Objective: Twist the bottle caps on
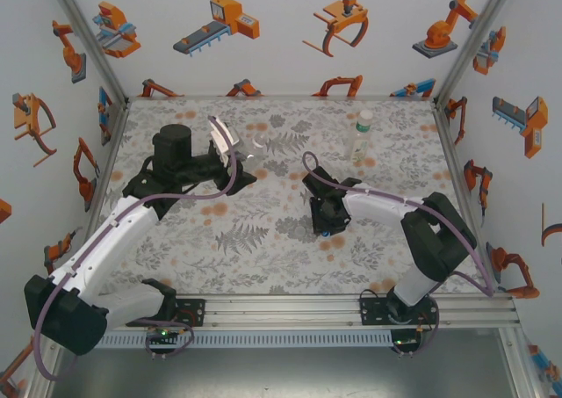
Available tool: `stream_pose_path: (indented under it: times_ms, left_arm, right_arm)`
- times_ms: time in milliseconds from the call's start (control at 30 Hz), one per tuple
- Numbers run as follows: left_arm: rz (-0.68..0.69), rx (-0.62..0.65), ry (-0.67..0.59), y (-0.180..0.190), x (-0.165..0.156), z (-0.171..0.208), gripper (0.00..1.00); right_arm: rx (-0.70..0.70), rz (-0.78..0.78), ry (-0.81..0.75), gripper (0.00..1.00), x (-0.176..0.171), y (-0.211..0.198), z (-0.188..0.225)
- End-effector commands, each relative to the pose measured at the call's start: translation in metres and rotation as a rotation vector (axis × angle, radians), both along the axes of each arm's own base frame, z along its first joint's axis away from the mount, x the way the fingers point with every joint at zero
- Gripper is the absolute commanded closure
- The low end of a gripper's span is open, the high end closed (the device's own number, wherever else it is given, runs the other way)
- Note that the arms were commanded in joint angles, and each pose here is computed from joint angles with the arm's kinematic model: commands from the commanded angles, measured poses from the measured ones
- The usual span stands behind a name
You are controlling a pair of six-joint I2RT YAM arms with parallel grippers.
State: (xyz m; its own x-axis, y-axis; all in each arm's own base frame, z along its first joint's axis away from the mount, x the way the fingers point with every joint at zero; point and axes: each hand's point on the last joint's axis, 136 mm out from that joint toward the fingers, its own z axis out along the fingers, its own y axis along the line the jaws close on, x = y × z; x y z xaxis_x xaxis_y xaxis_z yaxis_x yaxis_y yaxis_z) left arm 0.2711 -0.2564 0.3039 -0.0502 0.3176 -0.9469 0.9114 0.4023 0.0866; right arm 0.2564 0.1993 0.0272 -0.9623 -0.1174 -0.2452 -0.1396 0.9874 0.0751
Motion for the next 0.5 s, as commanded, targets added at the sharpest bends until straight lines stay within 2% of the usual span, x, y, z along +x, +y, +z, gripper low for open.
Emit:
stream_pose_path:
  times_ms: [0, 267, 467]
  left_arm:
    - [-0.003, -0.021, -0.001, -0.002, 0.002, 0.002, 0.92]
    - [-0.003, -0.02, 0.0, -0.002, 0.002, 0.002, 0.92]
    - [-0.024, -0.019, 0.012, -0.004, 0.0, 0.0, 0.92]
  right_arm:
    - [-0.008, 0.002, 0.014, 0.59, 0.001, 0.001, 0.002]
    - [-0.015, 0.004, 0.003, 0.63, 0.004, 0.0, 0.003]
    - [0.02, 0.033, -0.044, 0.73, 0.009, 0.006, 0.02]
